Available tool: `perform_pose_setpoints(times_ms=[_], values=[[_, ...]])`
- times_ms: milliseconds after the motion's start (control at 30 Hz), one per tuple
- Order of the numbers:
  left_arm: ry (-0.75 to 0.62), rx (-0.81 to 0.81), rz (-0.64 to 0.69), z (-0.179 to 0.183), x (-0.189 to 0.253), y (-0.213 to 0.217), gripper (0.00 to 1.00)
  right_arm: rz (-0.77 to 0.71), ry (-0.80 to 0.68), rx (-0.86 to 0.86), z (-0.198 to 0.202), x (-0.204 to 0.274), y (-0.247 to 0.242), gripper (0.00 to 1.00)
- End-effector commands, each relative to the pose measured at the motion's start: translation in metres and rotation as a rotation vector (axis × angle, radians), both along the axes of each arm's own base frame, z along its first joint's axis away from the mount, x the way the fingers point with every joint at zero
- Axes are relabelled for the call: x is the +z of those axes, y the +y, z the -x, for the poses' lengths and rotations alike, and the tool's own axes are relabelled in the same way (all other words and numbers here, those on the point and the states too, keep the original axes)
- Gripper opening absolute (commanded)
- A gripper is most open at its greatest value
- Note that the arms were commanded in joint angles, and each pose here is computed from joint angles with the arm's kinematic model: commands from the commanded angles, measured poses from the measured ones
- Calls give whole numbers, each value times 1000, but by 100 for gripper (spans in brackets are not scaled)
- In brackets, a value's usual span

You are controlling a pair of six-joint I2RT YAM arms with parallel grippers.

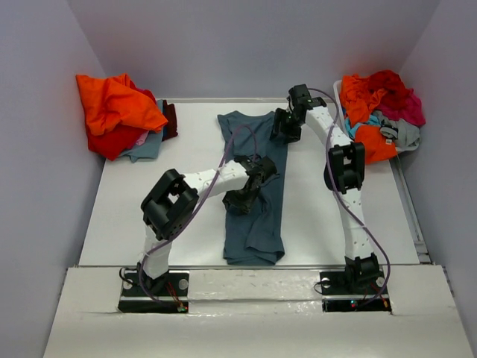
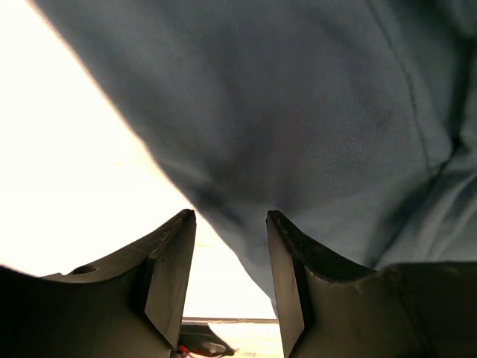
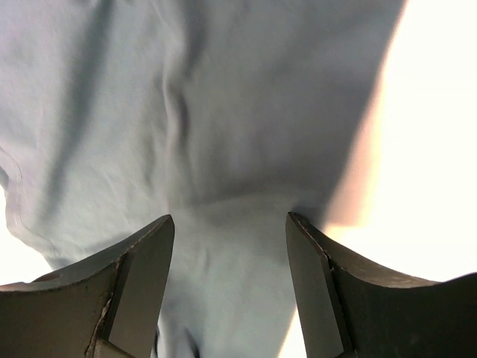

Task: Fold and stack the t-shirts
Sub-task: Fold the tshirt

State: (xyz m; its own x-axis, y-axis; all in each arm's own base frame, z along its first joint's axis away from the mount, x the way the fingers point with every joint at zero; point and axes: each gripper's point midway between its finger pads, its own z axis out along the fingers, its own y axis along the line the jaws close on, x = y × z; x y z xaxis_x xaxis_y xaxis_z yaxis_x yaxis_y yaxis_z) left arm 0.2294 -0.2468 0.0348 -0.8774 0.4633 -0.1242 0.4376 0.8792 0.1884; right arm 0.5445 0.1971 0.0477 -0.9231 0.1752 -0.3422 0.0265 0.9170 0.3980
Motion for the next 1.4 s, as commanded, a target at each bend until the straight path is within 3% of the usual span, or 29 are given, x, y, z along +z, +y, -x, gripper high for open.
perform_pose_setpoints(times_ms=[0,267,367,533,900,1133,1367], values=[[-241,110,115,-35,68,-10,55,25,-135,-5,1,75,-13,68],[-420,277,164,-70,117,18,56,34,-77,13,46,103,-12,67],[-427,326,144,-80,114,35,56,52,-50,44,83,116,0,66],[-447,377,168,-95,115,45,56,115,68,108,155,91,10,64],[-449,446,215,-125,117,63,56,82,181,158,266,92,19,51],[-439,453,248,-132,115,61,56,93,250,246,322,80,41,50],[-353,422,280,-116,96,54,56,99,310,297,362,63,62,49]])
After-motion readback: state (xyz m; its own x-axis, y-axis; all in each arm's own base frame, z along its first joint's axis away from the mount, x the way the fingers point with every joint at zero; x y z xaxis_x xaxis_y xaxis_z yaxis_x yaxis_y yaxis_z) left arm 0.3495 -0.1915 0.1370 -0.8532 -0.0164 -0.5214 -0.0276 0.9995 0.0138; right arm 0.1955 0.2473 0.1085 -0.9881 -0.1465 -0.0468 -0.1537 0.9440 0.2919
